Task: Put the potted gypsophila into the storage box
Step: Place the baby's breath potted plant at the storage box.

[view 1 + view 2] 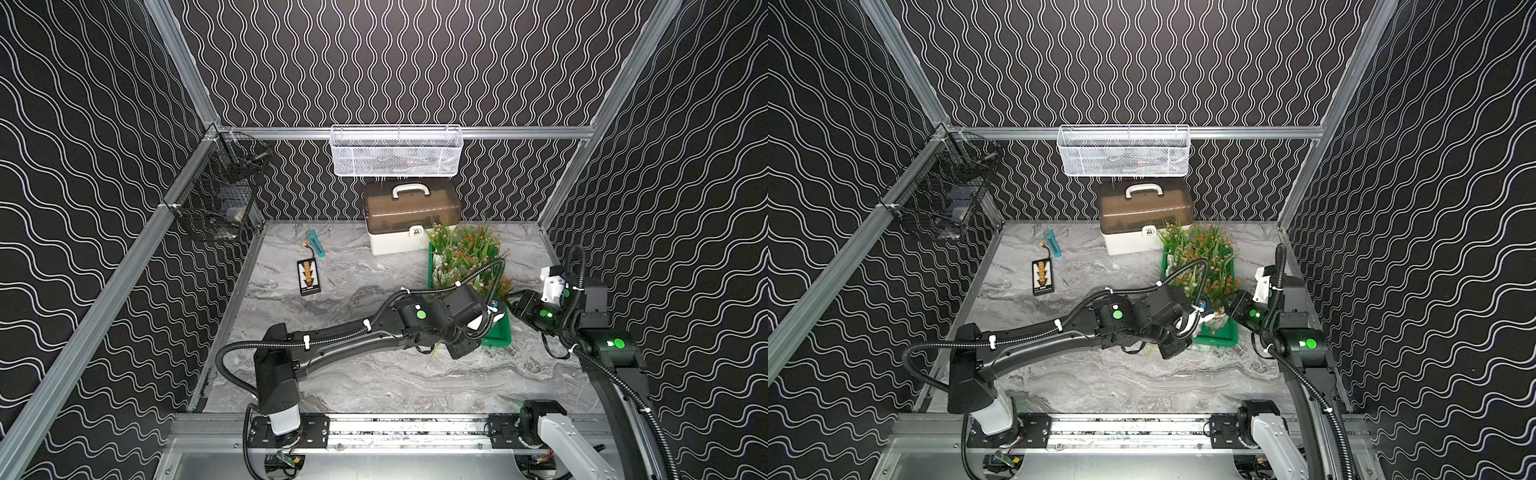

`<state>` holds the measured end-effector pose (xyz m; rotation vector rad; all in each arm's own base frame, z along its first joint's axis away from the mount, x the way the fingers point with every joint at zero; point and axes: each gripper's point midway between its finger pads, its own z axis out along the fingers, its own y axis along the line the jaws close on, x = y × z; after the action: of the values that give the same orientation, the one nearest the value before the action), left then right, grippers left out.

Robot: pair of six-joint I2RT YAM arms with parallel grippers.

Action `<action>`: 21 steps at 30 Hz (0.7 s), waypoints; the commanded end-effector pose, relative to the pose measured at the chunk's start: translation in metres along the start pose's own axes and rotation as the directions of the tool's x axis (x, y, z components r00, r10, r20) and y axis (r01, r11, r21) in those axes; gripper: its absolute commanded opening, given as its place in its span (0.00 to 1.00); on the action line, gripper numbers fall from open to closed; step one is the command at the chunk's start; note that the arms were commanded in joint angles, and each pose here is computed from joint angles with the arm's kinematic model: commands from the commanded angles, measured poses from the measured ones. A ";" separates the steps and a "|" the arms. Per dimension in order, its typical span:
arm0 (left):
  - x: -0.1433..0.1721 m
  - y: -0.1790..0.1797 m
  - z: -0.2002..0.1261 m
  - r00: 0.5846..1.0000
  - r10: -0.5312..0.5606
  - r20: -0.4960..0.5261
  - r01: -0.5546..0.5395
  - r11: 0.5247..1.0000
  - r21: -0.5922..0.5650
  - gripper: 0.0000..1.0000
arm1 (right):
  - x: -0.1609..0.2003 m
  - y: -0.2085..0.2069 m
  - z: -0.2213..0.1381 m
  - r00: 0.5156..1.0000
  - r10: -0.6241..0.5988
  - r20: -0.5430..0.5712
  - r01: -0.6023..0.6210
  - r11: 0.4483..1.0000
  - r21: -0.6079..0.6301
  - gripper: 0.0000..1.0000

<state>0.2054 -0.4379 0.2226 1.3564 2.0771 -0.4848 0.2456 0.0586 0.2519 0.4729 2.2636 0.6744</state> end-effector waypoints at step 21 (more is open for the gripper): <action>-0.015 0.040 0.062 0.999 0.053 0.005 -0.053 0.998 -0.020 0.00 | -0.004 -0.037 0.025 0.991 0.122 -0.045 -0.120 0.992 0.047 0.42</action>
<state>0.2535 -0.4598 0.1785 1.3920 2.1039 -0.4478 0.2579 0.0354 0.2182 0.6363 2.3247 0.6577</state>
